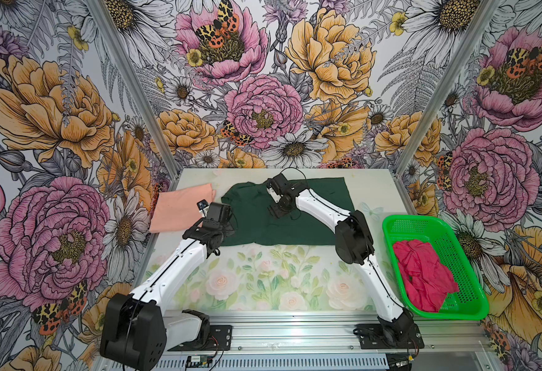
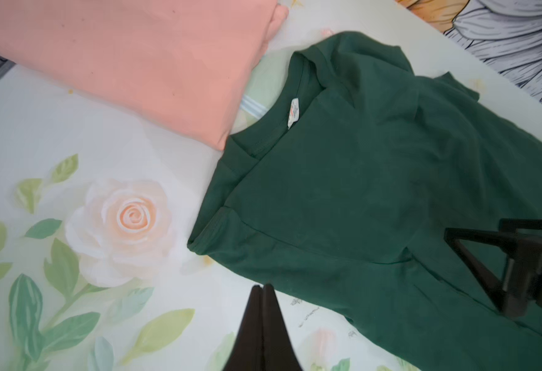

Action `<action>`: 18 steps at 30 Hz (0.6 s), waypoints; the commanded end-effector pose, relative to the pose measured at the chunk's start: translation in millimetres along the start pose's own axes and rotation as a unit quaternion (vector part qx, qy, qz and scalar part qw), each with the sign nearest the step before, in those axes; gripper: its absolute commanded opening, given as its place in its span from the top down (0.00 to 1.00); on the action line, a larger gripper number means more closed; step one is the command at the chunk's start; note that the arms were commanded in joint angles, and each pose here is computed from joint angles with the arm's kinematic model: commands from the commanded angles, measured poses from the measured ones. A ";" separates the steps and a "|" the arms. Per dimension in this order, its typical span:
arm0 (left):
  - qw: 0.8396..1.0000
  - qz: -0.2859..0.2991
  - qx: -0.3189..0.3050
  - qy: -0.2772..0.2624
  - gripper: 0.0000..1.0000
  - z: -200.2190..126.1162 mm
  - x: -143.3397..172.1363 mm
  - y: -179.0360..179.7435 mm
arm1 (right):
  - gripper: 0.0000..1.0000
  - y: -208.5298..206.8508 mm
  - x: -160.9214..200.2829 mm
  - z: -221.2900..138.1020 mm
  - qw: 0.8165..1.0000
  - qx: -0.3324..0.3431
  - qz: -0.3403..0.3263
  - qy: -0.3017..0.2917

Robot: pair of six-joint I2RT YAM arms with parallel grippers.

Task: Fold and stack t-shirts
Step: Fold the T-shirt, then adjust the T-shirt at the center of the board.

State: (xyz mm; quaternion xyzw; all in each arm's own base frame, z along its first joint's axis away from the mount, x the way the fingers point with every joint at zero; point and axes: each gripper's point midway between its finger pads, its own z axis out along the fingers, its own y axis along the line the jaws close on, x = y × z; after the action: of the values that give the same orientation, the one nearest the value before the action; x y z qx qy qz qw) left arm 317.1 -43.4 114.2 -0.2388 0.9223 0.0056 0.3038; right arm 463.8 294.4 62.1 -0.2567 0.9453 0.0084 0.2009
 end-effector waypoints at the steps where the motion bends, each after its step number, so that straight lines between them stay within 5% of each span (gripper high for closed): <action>1: 0.999 0.015 -0.021 0.041 1.00 19.7 24.4 3.2 | 0.27 -66.4 19.2 -63.4 0.993 0.086 0.080 -0.021; 5: 0.996 0.039 -0.076 0.040 1.00 41.3 31.9 12.0 | 0.33 -112.6 85.1 -84.6 0.983 0.124 0.134 0.028; 9: 0.992 0.041 -0.118 0.016 1.00 56.7 24.2 19.7 | 0.52 -134.0 138.8 -83.2 0.973 0.128 0.168 0.097; 18: 0.985 0.041 -0.164 0.016 1.00 80.2 11.0 34.6 | 0.78 -152.0 198.9 -69.4 0.953 0.124 0.210 0.181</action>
State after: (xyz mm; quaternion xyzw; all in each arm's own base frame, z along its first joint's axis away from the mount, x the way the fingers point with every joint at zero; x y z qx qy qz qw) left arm 322.1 -14.2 32.5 -0.2393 0.9332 0.1505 0.2219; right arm 360.5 66.1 67.5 -0.0406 0.9904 -0.1135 0.0672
